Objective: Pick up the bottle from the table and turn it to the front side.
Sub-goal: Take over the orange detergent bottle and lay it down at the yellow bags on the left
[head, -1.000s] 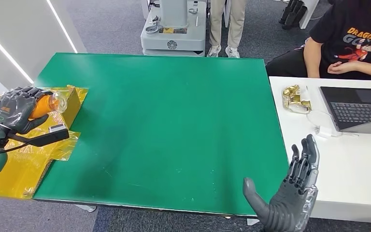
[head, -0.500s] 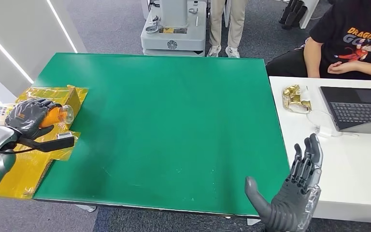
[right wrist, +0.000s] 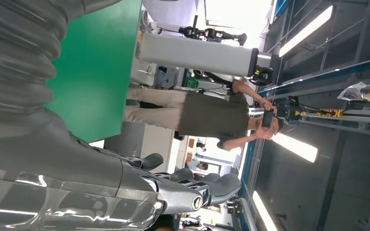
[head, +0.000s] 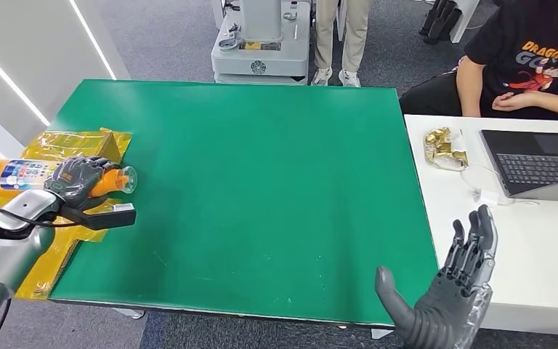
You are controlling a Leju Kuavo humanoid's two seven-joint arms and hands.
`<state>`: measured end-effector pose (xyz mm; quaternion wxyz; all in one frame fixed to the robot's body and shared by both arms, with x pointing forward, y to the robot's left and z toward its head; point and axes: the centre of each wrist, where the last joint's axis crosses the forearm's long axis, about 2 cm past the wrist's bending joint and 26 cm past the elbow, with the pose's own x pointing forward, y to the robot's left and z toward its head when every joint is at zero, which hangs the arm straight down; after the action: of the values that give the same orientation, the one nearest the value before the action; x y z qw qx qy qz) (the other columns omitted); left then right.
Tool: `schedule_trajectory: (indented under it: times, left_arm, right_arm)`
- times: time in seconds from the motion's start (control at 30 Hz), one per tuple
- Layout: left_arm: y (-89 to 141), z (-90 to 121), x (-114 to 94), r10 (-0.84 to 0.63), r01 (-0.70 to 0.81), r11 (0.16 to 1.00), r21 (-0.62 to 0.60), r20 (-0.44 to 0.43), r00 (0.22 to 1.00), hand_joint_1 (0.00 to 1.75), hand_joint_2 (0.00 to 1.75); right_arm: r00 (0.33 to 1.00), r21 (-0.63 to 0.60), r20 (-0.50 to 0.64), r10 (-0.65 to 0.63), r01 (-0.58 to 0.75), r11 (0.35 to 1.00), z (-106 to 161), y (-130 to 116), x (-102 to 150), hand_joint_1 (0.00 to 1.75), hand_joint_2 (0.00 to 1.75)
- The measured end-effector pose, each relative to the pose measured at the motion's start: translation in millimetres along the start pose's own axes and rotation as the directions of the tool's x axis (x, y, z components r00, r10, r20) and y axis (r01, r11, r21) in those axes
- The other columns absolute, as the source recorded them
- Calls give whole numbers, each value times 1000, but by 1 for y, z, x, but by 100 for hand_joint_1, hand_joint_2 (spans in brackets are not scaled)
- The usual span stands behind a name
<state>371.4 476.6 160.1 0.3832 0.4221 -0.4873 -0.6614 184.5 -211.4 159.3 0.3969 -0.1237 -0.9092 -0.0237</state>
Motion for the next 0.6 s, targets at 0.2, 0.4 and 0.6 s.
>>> schedule_trajectory:
  times: [0.2,0.4,0.6]
  left_arm:
    - [-7,1,1,6,-6,999,-32,9,1000,175,175]
    - [-13,5,-1,24,-23,998,-57,9,1000,175,175]
    - [-28,15,1,36,-35,996,-83,8,999,175,175]
  right_arm:
    - [1000,-6,-2,2,-2,1000,1,0,0,0,175]
    - [1000,-11,-5,0,0,1000,1,0,0,0,175]
    - [1000,-14,-7,-9,8,1000,1,0,0,0,175]
